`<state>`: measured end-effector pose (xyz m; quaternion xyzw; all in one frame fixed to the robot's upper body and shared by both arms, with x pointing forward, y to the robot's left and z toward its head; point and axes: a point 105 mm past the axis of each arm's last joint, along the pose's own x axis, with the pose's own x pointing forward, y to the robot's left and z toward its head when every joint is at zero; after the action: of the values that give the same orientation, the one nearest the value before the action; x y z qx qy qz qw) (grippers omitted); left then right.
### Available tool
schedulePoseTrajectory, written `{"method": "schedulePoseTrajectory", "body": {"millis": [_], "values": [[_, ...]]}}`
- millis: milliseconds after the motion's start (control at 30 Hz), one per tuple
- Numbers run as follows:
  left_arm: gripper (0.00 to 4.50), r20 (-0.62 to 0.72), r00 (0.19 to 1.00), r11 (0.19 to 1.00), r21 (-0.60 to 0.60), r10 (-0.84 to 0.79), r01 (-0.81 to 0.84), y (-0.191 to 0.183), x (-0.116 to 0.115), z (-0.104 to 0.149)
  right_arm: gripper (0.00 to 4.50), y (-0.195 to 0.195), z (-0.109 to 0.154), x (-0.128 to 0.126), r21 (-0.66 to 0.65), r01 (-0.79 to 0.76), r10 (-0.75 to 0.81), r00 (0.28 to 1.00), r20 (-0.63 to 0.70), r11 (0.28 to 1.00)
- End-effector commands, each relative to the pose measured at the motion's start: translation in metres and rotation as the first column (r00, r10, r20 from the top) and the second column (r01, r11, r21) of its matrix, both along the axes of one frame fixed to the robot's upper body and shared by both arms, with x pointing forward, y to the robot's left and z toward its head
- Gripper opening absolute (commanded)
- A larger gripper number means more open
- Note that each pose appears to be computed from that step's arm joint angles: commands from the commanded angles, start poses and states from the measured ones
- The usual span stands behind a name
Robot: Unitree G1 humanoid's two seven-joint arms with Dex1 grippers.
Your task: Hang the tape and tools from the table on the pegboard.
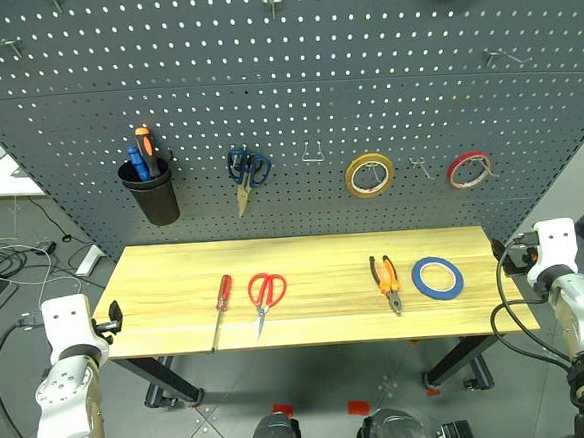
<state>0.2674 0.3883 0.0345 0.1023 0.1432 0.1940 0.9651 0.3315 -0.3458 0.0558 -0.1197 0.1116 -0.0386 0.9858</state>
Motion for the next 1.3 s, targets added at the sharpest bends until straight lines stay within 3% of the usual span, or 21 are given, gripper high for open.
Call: {"method": "schedulePoseTrajectory", "body": {"millis": [33,300,500,733,900,967,1100,1300], "values": [[3.71,0.029,0.999,0.998,0.052,-0.036,0.034,-0.001,0.007,0.016,4.5,-0.001,0.016,0.003,-0.02,-0.002,0.003,0.998,0.056,1.0],[3.71,0.022,0.997,0.991,0.113,-0.074,0.071,-0.006,0.007,0.02,4.5,0.01,0.009,0.001,-0.036,-0.066,0.067,0.997,0.026,0.997],[3.71,0.058,0.963,0.961,0.104,-0.264,0.257,-0.048,0.013,0.031,4.5,0.044,0.002,-0.01,-0.011,-0.236,0.235,0.971,-0.047,0.972],[3.71,-0.001,0.85,0.843,0.123,-0.527,0.523,-0.122,0.036,0.038,4.5,0.096,-0.004,-0.025,-0.002,-0.451,0.443,0.878,-0.183,0.893],[3.71,-0.109,0.749,0.732,0.159,-0.653,0.662,-0.162,0.045,0.038,4.5,0.113,-0.003,-0.025,-0.044,-0.536,0.509,0.822,-0.254,0.843],[3.71,-0.106,0.666,0.658,0.103,-0.739,0.746,-0.181,0.045,0.041,4.5,0.118,0.0,-0.023,-0.079,-0.574,0.537,0.8,-0.268,0.815],[3.71,-0.14,0.356,0.355,0.037,-0.924,0.934,-0.235,0.039,0.052,4.5,0.116,-0.001,-0.007,-0.124,-0.638,0.571,0.747,-0.342,0.76],[3.71,-0.19,0.003,-0.003,0.035,-0.982,0.999,-0.289,0.022,0.058,4.5,0.103,-0.012,0.019,-0.133,-0.656,0.541,0.706,-0.458,0.743]]}}
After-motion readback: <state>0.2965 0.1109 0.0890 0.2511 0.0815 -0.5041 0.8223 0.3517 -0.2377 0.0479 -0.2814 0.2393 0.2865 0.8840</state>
